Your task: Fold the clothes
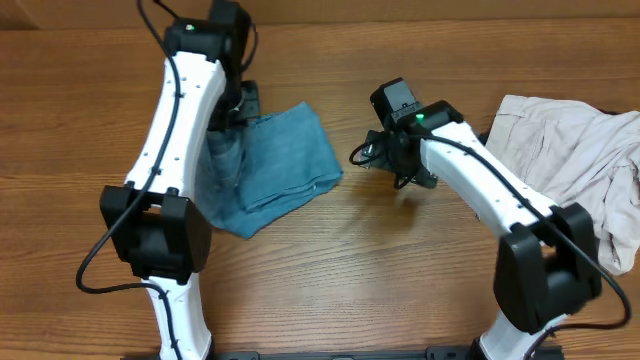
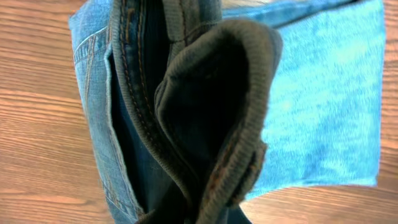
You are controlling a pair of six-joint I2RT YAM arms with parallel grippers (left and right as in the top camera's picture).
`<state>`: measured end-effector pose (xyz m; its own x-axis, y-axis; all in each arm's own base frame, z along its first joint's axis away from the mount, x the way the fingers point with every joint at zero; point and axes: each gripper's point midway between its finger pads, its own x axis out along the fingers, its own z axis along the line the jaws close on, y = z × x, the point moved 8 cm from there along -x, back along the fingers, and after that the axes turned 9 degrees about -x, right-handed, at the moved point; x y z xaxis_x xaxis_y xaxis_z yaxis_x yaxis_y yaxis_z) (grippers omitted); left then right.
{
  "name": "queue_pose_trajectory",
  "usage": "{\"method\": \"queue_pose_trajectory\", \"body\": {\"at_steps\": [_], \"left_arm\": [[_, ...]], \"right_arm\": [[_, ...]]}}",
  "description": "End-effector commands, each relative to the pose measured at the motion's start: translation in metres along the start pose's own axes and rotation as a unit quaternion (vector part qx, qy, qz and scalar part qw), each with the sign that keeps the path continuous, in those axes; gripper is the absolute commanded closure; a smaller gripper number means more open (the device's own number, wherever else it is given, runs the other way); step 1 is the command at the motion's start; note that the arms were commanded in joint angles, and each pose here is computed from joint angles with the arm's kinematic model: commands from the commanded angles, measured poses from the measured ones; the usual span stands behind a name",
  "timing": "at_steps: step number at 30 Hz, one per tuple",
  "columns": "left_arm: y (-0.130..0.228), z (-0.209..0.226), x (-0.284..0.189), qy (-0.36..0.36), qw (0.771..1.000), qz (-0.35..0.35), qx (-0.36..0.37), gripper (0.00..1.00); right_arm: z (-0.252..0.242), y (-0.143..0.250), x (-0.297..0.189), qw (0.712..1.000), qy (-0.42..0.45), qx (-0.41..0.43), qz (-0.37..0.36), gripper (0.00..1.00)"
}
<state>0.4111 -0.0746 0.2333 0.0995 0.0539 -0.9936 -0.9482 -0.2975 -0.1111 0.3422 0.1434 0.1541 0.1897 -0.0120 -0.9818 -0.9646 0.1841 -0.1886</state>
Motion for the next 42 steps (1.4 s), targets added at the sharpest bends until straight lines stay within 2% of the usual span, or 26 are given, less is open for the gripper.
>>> {"method": "queue_pose_trajectory", "body": {"at_steps": [1, 5, 8, 13, 15, 19, 21, 23, 24, 25, 27, 29, 31, 37, 40, 41, 42], "left_arm": [[0.009, -0.021, -0.013, 0.041, 0.999, 0.004, -0.004, 0.96], [0.012, -0.029, -0.014, 0.066, 0.998, 0.013, -0.012, 0.96], [0.008, -0.037, -0.015, 0.088, 0.994, 0.004, -0.064, 0.96], [0.002, -0.051, -0.018, 0.147, 0.984, 0.003, -0.097, 0.96], [0.000, -0.057, -0.020, 0.162, 0.981, 0.000, -0.106, 0.89], [0.003, -0.063, -0.020, 0.166, 0.981, -0.001, -0.101, 0.90], [0.003, -0.067, -0.021, 0.170, 0.981, -0.005, -0.097, 0.77], [0.005, -0.074, -0.022, 0.178, 0.980, -0.008, -0.090, 0.83], [0.005, -0.076, -0.023, 0.181, 0.979, -0.011, -0.088, 0.82], [0.005, -0.077, -0.023, 0.183, 0.979, -0.013, -0.086, 0.75], [0.007, -0.081, -0.024, 0.184, 0.979, -0.013, -0.083, 0.84], [0.007, -0.083, -0.024, 0.186, 0.979, -0.014, -0.083, 0.80], [0.007, -0.083, -0.024, 0.187, 0.978, -0.013, -0.094, 0.86], [0.009, -0.096, -0.027, 0.211, 0.974, -0.017, -0.085, 0.85], [0.011, -0.103, -0.029, 0.219, 0.972, -0.024, -0.078, 0.81], [0.012, -0.105, -0.029, 0.220, 0.972, -0.024, -0.075, 0.61], [0.012, -0.106, -0.029, 0.220, 0.972, -0.024, -0.075, 0.54]], "right_arm": [[-0.001, -0.003, 0.006, 1.000, 0.009, 0.028, -0.008, 0.00], [0.002, -0.008, 0.006, 0.999, -0.002, 0.030, -0.022, 0.00], [0.004, -0.011, 0.006, 0.999, -0.008, 0.040, -0.031, 0.00], [0.009, -0.018, 0.005, 0.997, -0.024, 0.058, -0.051, 0.00], [0.009, -0.018, 0.005, 0.997, -0.023, 0.058, -0.050, 0.00], [0.009, -0.018, 0.005, 0.997, -0.023, 0.060, -0.050, 0.01], [0.008, -0.017, 0.006, 0.997, -0.022, 0.059, -0.048, 0.01], [0.008, -0.017, 0.006, 0.997, -0.021, 0.059, -0.047, 0.01], [0.008, -0.017, 0.006, 0.997, -0.021, 0.059, -0.047, 0.01], [0.008, -0.017, 0.006, 0.997, -0.021, 0.059, -0.047, 0.01], [0.008, -0.017, 0.006, 0.997, -0.021, 0.059, -0.047, 0.01], [0.008, -0.017, 0.006, 0.997, -0.021, 0.059, -0.047, 0.01], [0.008, -0.017, 0.006, 0.997, -0.021, 0.059, -0.047, 0.01], [0.008, -0.017, 0.006, 0.997, -0.021, 0.059, -0.047, 0.01], [0.008, -0.017, 0.006, 0.997, -0.021, 0.059, -0.047, 0.01], [0.008, -0.016, 0.006, 0.997, -0.020, 0.059, -0.046, 0.01], [0.008, -0.016, 0.006, 0.997, -0.020, 0.059, -0.045, 0.01]]}}
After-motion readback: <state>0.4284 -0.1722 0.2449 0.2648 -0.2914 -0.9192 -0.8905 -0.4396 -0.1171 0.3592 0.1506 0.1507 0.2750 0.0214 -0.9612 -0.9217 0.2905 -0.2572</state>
